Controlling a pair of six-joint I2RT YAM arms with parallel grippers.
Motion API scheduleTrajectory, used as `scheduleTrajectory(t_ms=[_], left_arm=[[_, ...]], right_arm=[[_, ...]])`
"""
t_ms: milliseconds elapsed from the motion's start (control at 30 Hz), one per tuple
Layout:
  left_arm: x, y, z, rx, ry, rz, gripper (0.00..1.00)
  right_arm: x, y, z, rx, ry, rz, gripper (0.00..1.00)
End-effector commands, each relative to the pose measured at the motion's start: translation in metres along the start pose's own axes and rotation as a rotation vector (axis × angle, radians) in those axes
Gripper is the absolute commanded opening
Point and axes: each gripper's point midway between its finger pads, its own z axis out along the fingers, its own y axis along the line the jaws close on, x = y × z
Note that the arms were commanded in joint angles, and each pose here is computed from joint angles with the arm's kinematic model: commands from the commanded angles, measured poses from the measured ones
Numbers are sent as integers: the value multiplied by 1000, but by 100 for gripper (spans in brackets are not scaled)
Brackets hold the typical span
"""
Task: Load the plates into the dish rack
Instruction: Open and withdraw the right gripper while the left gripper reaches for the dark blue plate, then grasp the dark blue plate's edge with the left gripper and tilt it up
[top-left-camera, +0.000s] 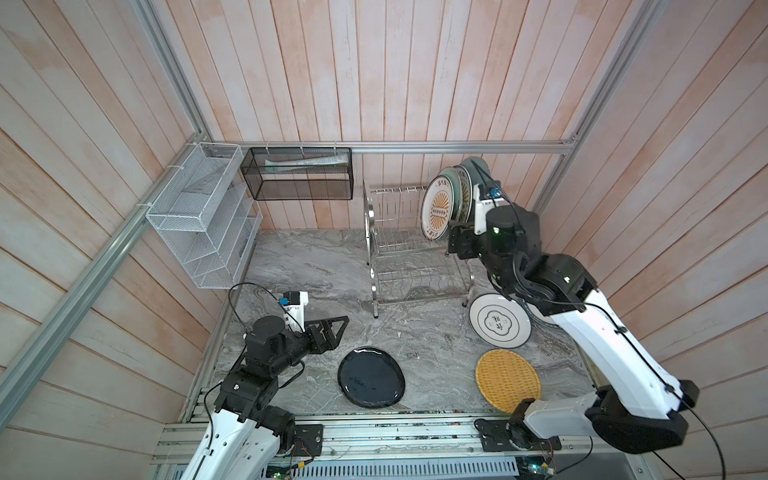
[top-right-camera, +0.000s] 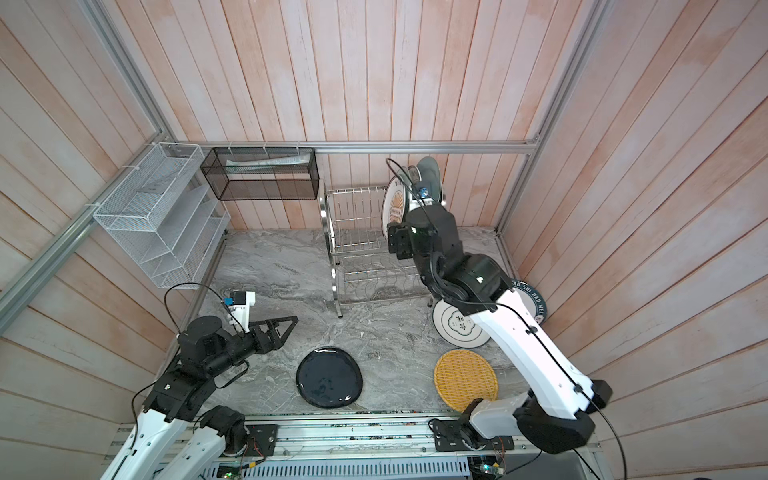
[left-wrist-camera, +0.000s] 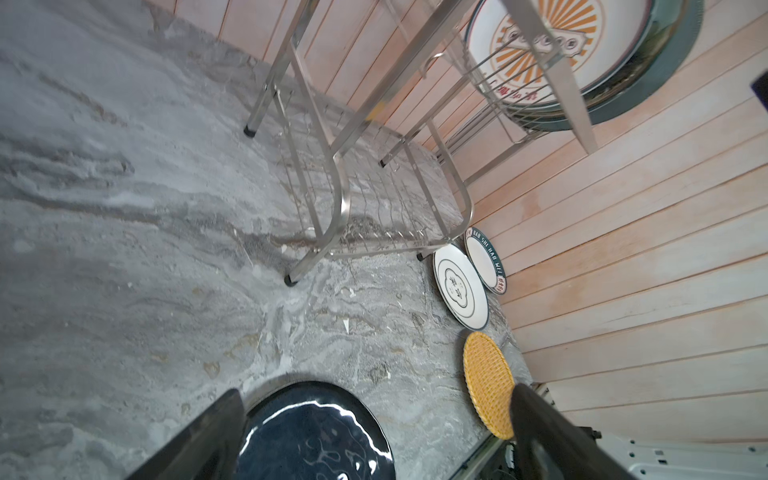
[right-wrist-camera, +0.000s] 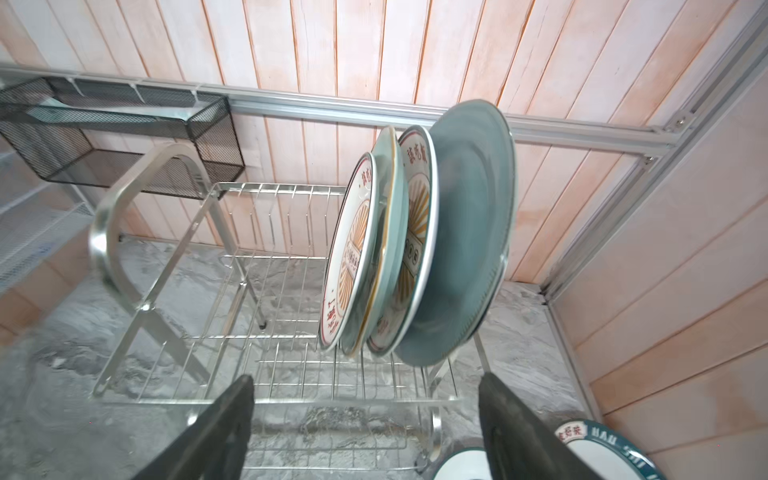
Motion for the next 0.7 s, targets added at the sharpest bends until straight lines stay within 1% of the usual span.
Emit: scheduleTrajectory(t_ms=[0,67,133,233,300,400,467,533,600,667], left_arm=[[35,22,4,-62,114,-204,100],[51,35,4,-96,139,-299,100],[64,42,4,-95,140,-378,99],[76,55,2,-132,140,-442,96],[92,66,3,-173,181,-479,93],[112,75,8,-189,253,-488,91],[125,82,10,-218,300,-494,90],[140,84,14,-209,352,-500,87],[154,92,15,-237,382,-506,85],[164,94,18,-236,404,-499,84]], right_arm=[[14,10,-17,-139,-27,105,90],[36,9,-26,-186,-11,139,92],[58,8,-32,-223,8,171,93],[83,11,-38,-282,29,210,93],[99,13,-38,-301,51,224,94],[117,16,-36,-321,78,227,98],[128,20,-34,-341,97,224,98],[141,25,-30,-360,122,224,98],[151,30,-28,-385,138,229,98],[162,34,-26,-401,152,231,98]])
